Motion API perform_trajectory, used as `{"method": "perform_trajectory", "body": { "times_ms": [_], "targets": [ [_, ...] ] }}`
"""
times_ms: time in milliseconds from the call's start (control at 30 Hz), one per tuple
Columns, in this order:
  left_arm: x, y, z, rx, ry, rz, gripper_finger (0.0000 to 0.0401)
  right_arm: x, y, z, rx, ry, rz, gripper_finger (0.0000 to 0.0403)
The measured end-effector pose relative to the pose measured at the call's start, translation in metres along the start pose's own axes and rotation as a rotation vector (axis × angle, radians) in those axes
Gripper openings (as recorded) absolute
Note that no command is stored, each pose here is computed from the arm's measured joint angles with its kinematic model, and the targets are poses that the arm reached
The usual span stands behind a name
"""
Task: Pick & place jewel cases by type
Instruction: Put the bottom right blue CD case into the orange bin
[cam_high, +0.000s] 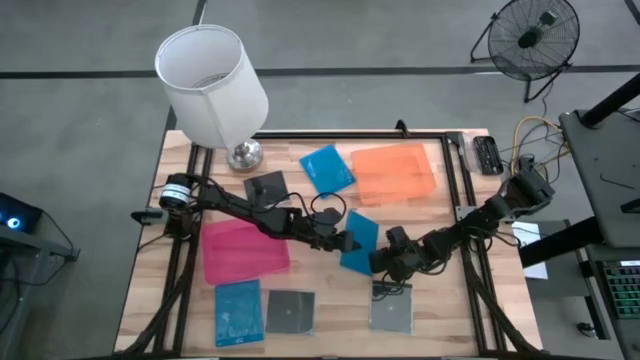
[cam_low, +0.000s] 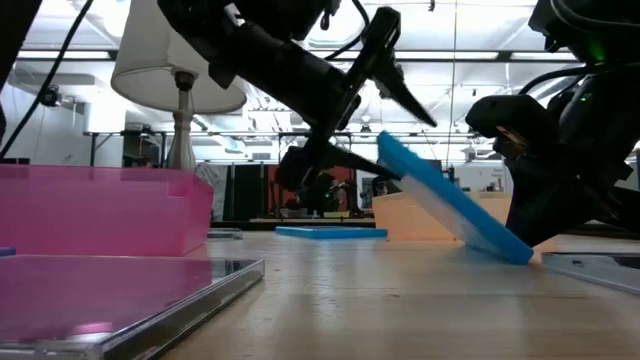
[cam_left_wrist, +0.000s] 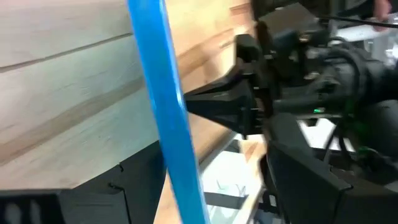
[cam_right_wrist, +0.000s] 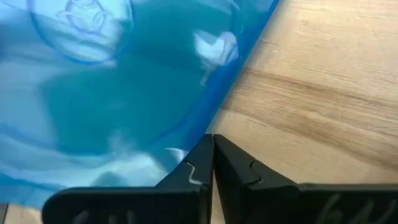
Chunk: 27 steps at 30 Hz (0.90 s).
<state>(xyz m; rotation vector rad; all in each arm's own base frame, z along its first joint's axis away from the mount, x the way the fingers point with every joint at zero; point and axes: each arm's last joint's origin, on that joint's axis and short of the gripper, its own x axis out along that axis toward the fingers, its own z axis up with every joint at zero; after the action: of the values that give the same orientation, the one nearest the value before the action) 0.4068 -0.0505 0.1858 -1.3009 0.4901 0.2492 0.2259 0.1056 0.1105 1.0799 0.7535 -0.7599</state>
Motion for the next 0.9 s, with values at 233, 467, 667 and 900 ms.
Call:
{"method": "perform_trajectory", "body": {
  "times_ms": [233,467,667,900],
  "targets": [
    [0.009,0.013,-0.003,-0.025,0.007,0.061,0.0257,0.000,0.000,0.000,-0.003,0.000,0.000,0.0008],
    [0.012,0.020,-0.004,-0.059,0.006,0.103,0.0229,0.000,0.000,0.000,-0.005,0.000,0.000,0.0008],
    [0.012,0.022,-0.002,-0.072,0.002,0.120,0.0152,0.000,0.000,0.000,-0.015,-0.001,0.000,0.0008],
    [0.012,0.022,-0.001,-0.075,-0.001,0.118,0.0097,0.000,0.000,0.000,-0.019,-0.001,0.000,0.0008]
  ]
}}
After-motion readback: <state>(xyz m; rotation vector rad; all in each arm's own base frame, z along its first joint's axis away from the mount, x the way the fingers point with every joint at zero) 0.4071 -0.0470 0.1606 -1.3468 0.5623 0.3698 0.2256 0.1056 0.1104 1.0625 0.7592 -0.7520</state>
